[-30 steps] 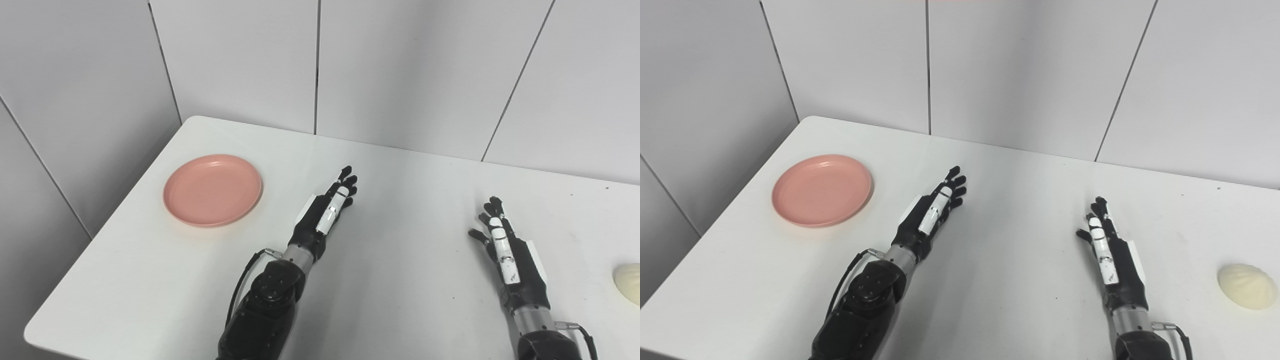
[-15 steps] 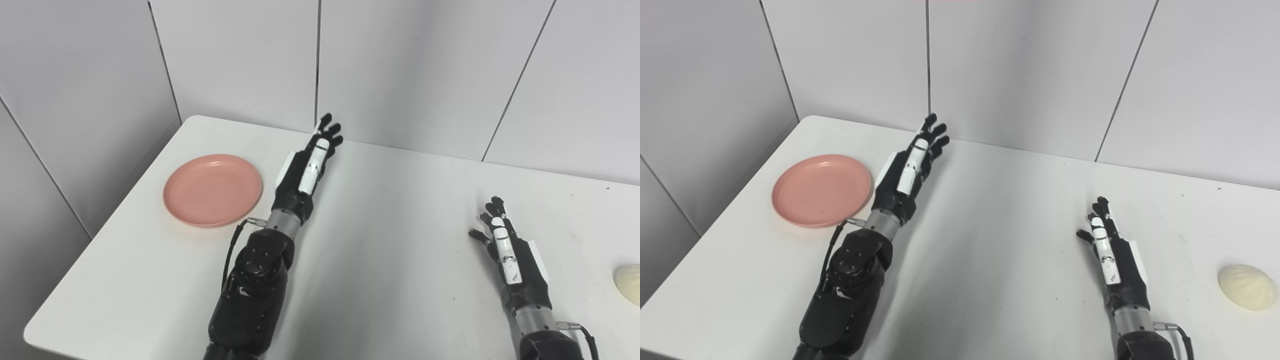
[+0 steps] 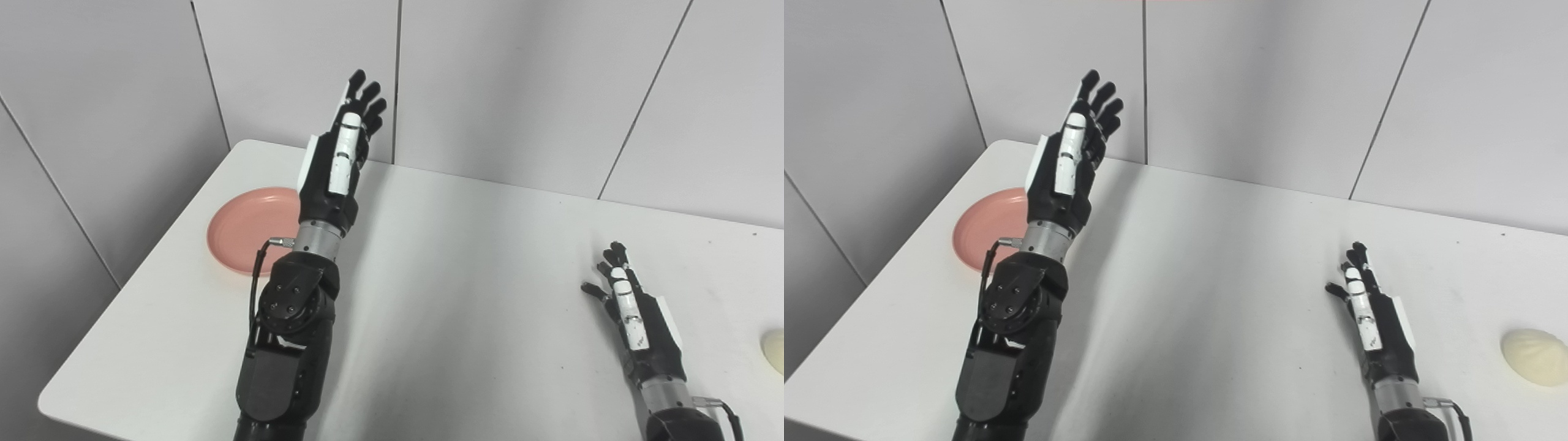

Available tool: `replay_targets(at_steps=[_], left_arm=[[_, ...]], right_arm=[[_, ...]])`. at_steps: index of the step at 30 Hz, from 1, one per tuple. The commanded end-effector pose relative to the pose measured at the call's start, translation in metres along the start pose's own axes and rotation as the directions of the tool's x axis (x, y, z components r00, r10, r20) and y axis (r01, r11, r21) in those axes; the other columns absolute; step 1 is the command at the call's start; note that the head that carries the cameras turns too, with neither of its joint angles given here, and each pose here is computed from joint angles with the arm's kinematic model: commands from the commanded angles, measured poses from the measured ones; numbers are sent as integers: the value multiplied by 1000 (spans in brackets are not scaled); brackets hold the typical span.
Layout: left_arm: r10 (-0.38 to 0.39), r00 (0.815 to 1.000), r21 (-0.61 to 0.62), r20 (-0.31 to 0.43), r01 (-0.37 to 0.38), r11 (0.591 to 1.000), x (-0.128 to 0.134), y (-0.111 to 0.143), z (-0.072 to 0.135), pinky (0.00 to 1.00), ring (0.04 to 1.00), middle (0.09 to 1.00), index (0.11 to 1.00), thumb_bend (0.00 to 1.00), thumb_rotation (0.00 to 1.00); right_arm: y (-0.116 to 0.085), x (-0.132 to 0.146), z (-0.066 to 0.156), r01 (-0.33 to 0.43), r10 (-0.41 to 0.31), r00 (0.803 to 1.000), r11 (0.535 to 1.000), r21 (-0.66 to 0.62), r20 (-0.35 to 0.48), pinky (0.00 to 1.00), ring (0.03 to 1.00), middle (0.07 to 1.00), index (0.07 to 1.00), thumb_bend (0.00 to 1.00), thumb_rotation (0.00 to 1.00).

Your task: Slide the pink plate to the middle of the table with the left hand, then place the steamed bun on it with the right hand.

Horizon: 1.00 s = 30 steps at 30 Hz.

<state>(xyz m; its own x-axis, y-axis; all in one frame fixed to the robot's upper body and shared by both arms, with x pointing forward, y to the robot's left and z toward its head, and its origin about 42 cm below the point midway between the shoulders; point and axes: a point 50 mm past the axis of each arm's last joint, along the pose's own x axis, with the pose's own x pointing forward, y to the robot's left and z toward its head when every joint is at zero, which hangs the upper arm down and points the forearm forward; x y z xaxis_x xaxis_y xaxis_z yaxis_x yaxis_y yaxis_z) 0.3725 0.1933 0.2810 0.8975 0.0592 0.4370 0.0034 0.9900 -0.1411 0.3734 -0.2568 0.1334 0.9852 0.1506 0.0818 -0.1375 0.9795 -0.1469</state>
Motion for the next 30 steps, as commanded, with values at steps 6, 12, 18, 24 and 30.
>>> replay_targets(at_steps=[6,12,18,24,30], left_arm=[[104,984,17,147,-108,994,12,22,33,964,953,970,972,447,1000],[213,964,10,158,-217,976,12,52,40,945,945,965,970,453,1000],[290,939,-6,184,-294,956,13,86,39,947,942,958,960,456,1000],[352,916,-20,193,-355,935,12,114,39,961,950,966,963,453,1000],[391,904,-63,172,-386,920,11,136,34,953,949,965,956,459,1000]], right_arm=[[-14,-9,-11,26,-27,999,1000,-7,-36,995,981,992,1000,145,1000],[-13,-8,-9,25,-24,999,1000,3,-38,998,984,994,1000,142,1000],[-15,-8,-8,24,-24,999,1000,-5,-35,999,985,997,1000,129,1000],[-16,-8,-7,24,-24,999,1000,2,-41,1000,986,997,1000,121,1000],[-14,-8,-4,23,-23,999,1000,7,-46,1000,986,996,1000,121,1000]])
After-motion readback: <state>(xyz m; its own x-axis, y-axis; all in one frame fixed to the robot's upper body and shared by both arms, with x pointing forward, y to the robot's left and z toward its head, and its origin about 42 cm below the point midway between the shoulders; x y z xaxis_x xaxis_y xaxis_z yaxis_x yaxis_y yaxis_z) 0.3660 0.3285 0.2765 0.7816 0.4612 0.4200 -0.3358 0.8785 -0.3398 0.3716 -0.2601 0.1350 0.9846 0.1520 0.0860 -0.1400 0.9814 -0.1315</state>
